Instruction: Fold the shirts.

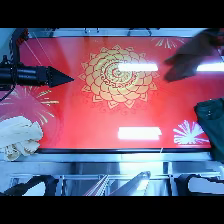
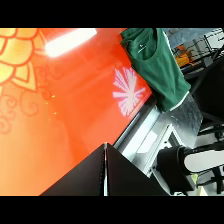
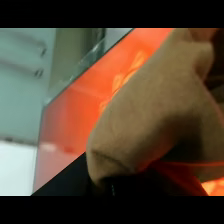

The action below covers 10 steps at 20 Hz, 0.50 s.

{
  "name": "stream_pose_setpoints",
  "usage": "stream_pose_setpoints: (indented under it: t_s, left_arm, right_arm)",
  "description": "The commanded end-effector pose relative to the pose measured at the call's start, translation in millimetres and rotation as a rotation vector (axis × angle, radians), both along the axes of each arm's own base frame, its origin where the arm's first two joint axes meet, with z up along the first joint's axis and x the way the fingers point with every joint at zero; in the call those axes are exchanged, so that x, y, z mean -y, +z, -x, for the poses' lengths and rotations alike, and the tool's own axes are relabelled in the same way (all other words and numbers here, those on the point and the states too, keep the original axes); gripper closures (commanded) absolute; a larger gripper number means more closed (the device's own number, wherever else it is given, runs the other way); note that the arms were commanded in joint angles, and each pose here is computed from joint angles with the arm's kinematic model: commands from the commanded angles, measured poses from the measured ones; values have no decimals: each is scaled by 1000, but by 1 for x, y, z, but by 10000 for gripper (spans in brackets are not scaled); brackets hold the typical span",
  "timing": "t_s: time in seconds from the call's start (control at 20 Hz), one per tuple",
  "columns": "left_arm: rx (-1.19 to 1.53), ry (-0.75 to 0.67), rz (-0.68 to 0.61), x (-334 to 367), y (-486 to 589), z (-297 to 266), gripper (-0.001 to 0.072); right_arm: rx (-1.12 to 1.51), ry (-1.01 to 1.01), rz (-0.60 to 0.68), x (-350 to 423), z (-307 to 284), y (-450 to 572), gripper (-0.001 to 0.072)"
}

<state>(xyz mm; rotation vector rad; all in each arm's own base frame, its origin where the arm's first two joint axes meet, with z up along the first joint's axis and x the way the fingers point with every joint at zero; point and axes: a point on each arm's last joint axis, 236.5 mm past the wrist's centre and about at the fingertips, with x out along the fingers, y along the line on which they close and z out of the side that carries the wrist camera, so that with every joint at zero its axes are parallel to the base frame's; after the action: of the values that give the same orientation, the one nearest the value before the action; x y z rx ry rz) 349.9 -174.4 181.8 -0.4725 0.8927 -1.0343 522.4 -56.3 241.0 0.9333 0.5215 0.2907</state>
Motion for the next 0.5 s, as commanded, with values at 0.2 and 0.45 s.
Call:
stream_pose_setpoints:
  t_s: [0.2, 0.45]
  left_arm:
    - [2, 1, -1, 0, 0, 0, 704]
    - [1, 1, -1, 0, 0, 0, 704]
  right_arm:
    - [-366, -495, 212, 183, 115, -32, 689]
    - [-608, -628, 333, 225, 191, -55, 689]
